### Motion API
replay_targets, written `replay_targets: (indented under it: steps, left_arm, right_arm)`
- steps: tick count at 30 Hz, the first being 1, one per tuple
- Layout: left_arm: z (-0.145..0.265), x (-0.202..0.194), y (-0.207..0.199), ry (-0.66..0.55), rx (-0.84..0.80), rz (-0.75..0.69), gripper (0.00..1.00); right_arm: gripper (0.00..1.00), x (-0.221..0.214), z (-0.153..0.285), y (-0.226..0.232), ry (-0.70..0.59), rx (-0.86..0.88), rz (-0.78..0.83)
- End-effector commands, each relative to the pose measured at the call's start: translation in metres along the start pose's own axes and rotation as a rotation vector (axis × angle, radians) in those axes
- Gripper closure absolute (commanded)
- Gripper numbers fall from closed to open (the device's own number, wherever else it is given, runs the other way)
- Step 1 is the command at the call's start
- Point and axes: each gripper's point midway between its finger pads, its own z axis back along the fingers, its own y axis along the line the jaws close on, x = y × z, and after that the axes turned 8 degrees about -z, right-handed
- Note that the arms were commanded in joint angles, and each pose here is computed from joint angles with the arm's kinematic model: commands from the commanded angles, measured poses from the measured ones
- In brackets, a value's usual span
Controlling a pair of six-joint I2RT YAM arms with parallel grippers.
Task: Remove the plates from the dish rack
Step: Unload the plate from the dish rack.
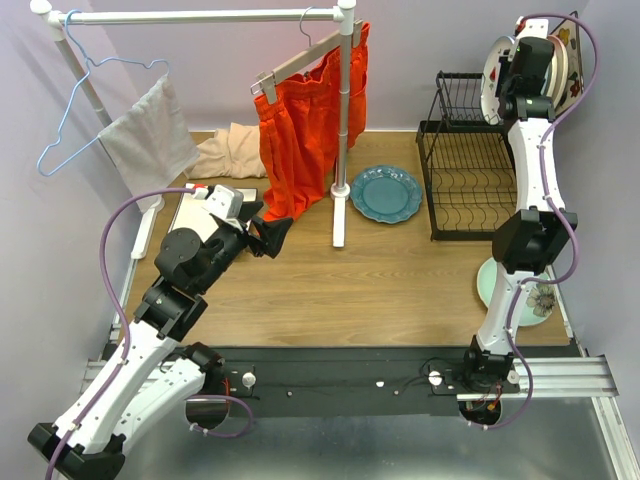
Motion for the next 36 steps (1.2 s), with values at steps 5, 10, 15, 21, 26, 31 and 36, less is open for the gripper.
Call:
replay_targets:
  steps: [5,10,15,21,26,31,36]
  left_arm:
    - [-0.001,-0.001,0.003,0.008,0.014,-0.011,0.16]
    - [-0.001,0.001,0.003,0.005,0.014,-0.013,0.16]
    - [-0.001,0.0,0.003,0.007,0.011,-0.013,0.16]
    - [-0.001,-0.001,0.003,0.008,0.014,-0.012,0.16]
    - [-0.002,-0.001,0.004,0.008,0.016,-0.012,0.16]
    - [-0.002,-0.002,0.004,0.011,0.017,-0.011,0.16]
    - [-0.002,-0.003,0.004,0.014,0.019,-0.009,0.16]
  right_arm:
    - [0.76,0.008,-0.009,0.007,-0.041,0.037,0.015]
    - [0.99,0.017,-0.004,0.004,-0.062,0.03,0.036]
    - [0.99,0.031,0.002,0.001,-0.1,0.03,0.048]
    - [0.99,0.064,0.015,-0.003,-0.192,0.031,0.038]
    - [0.99,0.085,0.023,-0.003,-0.251,0.038,0.037]
    - [0.99,0.094,0.029,-0.003,-0.276,0.046,0.027]
    - [0.99,0.111,0.038,-0.012,-0.323,0.016,0.026]
